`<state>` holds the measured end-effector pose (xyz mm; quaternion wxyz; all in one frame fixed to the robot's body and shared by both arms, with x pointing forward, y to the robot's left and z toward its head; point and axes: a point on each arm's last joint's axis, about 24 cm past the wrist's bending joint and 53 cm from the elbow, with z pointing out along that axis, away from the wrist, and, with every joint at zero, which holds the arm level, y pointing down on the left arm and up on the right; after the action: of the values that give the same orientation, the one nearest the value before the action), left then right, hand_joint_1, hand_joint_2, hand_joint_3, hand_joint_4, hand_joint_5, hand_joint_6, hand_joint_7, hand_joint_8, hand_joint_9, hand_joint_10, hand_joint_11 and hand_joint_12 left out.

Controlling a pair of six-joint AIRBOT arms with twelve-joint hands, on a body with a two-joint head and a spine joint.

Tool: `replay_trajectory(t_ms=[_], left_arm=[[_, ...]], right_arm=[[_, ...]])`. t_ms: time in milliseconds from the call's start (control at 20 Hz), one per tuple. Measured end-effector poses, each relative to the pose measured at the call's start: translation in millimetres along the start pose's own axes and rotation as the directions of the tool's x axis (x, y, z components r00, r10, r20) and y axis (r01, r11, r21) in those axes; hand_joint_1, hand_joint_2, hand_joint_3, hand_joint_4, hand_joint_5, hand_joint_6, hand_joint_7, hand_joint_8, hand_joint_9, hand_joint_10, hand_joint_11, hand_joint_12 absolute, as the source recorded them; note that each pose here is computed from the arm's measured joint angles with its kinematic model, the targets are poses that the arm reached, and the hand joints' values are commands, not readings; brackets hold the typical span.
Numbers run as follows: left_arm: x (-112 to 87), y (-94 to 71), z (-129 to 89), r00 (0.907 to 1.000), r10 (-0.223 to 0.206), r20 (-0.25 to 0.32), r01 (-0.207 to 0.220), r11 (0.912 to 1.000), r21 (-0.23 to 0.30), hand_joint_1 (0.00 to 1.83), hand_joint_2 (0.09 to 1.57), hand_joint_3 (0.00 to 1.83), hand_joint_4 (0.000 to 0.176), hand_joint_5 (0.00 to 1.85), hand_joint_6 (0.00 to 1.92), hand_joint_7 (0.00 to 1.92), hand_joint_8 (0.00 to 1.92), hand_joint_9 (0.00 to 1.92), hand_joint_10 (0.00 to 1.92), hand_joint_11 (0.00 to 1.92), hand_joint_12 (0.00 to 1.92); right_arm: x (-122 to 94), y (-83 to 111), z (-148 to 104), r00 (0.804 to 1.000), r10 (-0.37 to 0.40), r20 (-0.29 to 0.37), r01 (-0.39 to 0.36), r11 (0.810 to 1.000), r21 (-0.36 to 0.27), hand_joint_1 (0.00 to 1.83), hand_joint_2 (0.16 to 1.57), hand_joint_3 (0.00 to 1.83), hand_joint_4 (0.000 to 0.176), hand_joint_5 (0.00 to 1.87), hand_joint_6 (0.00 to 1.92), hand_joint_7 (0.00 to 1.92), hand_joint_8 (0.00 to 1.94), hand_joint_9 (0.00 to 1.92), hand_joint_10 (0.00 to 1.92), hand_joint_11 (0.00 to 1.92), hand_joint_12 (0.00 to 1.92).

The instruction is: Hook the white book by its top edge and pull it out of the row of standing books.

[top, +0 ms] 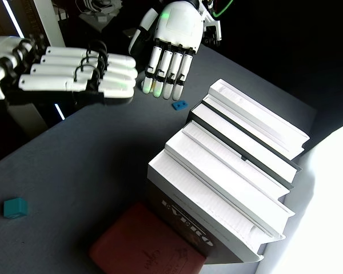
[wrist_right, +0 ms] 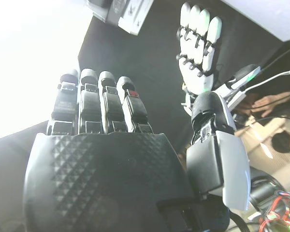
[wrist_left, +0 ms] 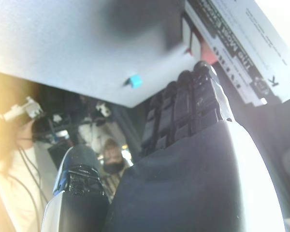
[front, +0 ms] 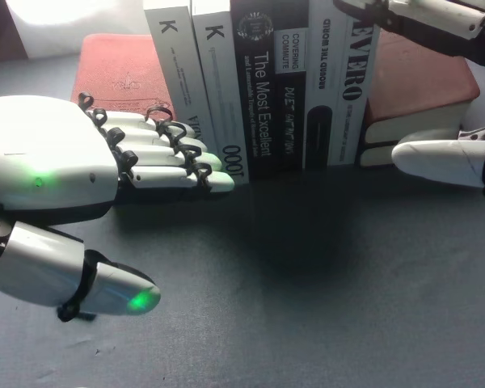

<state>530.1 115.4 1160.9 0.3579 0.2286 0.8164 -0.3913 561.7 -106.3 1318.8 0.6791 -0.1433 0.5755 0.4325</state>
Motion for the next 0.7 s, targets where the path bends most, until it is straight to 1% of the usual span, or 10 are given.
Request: replay_trajectory(t_ms=[100,150,200,250,300,350,400,450,600,700], left_arm=[[-0.2,0.8,0,1.0,-0.004,0.002,0.004,1.0,-0.003,0.0,1.26,0.02,0.0,0.0,0.0,0.0,0.0,0.0,0.0,0.0,0.0],[0.7,1.3,0,1.0,-0.002,-0.001,0.002,1.0,-0.005,0.0,1.26,0.02,0.0,0.01,0.0,0.0,0.0,0.0,0.0,0.0,0.0],[1.1,0.9,0,1.0,-0.002,-0.002,0.002,1.0,-0.003,0.0,1.26,0.02,0.0,0.01,0.0,0.0,0.0,0.0,0.0,0.0,0.0],[0.9,1.4,0,1.0,-0.001,-0.001,0.001,1.0,-0.005,0.0,1.26,0.02,0.0,0.0,0.0,0.0,0.0,0.0,0.0,0.0,0.0],[0.9,3.0,0,1.0,-0.002,-0.001,0.002,1.0,-0.009,0.0,1.26,0.02,0.0,0.01,0.01,0.0,0.0,0.0,0.0,0.0,0.0],[1.1,3.6,0,1.0,-0.005,-0.001,0.005,0.9999,-0.011,0.0,1.26,0.02,0.0,0.01,0.01,0.0,0.0,0.0,0.0,0.0,0.0],[1.3,3.0,0,1.0,-0.006,-0.001,0.006,0.9999,-0.009,0.0,1.26,0.02,0.0,0.01,0.0,0.0,0.0,0.0,0.0,0.0,0.0],[2.3,2.1,0,1.0,-0.005,-0.006,0.005,1.0,-0.005,0.0,1.26,0.02,0.0,0.02,0.01,0.0,0.0,0.0,0.0,0.0,0.0],[2.0,2.3,0,1.0,-0.007,-0.005,0.007,1.0,-0.005,0.0,1.26,0.01,0.0,0.01,0.0,0.0,0.0,0.0,0.0,0.0,0.0],[2.1,3.7,0,0.9999,-0.007,-0.007,0.007,0.9999,-0.007,0.0,1.26,0.01,0.0,0.0,0.0,0.0,0.0,0.0,0.0,0.0,0.0]], right_arm=[[1,-3.9,0,1.0,0.015,0.006,-0.015,1.0,0.012,0.0,1.23,0.0,0.0,0.03,0.0,0.01,0.0,0.0,0.0,0.0,0.0],[7,-10.5,-3,1.0,0.012,-0.003,-0.012,1.0,0.021,0.0,1.23,0.0,0.0,0.03,0.0,0.01,0.0,0.0,0.0,0.0,0.0],[21,-18.7,-9,0.999,-0.028,-0.034,0.029,0.999,0.032,0.0,1.22,0.0,0.0,0.04,0.0,0.02,0.0,0.0,0.0,0.0,0.0],[32,-27.0,-12,0.996,-0.049,-0.077,0.053,0.997,0.049,0.0,1.22,0.0,0.0,0.04,0.01,0.02,0.01,0.0,0.0,0.0,0.0],[29,-30.0,-8,0.996,-0.058,-0.067,0.062,0.997,0.052,0.0,1.23,0.0,0.0,0.05,0.01,0.03,0.01,0.0,0.0,0.0,0.0],[21,-29.6,-5,0.997,-0.063,-0.034,0.065,0.997,0.045,0.0,1.23,0.0,0.0,0.05,0.01,0.03,0.01,0.0,0.0,0.0,0.0],[8,-30.4,-3,0.998,-0.069,0.015,0.068,0.997,0.042,0.0,1.23,0.0,0.0,0.05,0.01,0.04,0.01,0.01,0.0,0.0,0.0],[1,-33.2,0,0.996,-0.082,0.046,0.08,0.995,0.053,0.0,1.23,0.0,0.0,0.04,0.0,0.02,0.0,0.0,0.0,0.0,0.0],[1,-41.4,20,0.995,-0.07,0.068,0.064,0.994,0.091,0.0,1.23,0.0,0.0,0.04,0.0,0.01,0.0,0.0,0.0,0.0,0.0],[5,-50.0,29,0.995,-0.071,0.067,0.063,0.99,0.125,0.0,1.23,0.0,0.0,0.03,0.0,0.01,0.0,0.0,0.0,0.0,0.0]])
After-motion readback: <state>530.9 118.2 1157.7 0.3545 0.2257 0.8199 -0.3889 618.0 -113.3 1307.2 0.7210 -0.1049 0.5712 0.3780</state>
